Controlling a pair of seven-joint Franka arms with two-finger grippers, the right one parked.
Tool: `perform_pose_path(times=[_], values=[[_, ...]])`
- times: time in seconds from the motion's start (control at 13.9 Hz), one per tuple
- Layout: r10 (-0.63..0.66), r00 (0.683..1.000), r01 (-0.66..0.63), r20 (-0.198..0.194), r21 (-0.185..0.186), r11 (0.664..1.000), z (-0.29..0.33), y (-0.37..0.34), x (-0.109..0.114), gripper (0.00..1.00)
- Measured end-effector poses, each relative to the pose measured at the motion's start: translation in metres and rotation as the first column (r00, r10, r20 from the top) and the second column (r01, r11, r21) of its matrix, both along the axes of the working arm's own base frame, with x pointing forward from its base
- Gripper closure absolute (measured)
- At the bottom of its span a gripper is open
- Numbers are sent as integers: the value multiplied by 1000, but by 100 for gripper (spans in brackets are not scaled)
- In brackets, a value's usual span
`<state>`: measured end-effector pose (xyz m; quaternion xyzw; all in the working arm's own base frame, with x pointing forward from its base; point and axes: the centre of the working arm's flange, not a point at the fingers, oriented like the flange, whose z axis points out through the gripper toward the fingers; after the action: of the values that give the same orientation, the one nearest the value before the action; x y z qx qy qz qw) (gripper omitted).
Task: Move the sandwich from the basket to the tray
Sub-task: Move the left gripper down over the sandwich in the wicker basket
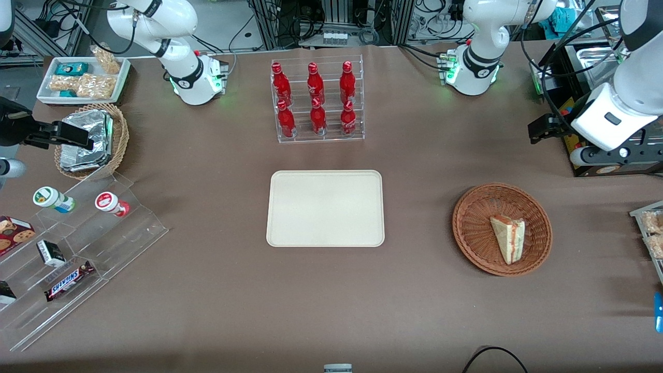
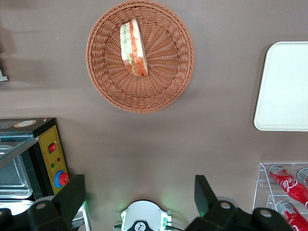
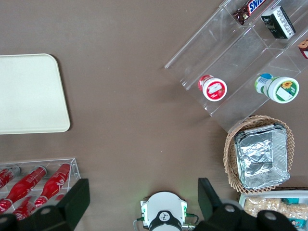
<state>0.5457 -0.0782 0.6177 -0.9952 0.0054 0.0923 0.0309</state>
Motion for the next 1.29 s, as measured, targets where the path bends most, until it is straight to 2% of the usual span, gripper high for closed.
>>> perform_pose_path(times=[0.22,0.43,0.72,1.08,1.29], values=[[-11,999,12,36,-6,1000,3,1,5,0],[-35,999,35,34,-4,999,1,7,7,0],[-9,1000,9,-6,-5,1000,-19,26,17,0],[25,992,-26,-124,-7,1000,-92,44,43,0],[33,995,-34,-98,-16,999,-136,51,55,0]])
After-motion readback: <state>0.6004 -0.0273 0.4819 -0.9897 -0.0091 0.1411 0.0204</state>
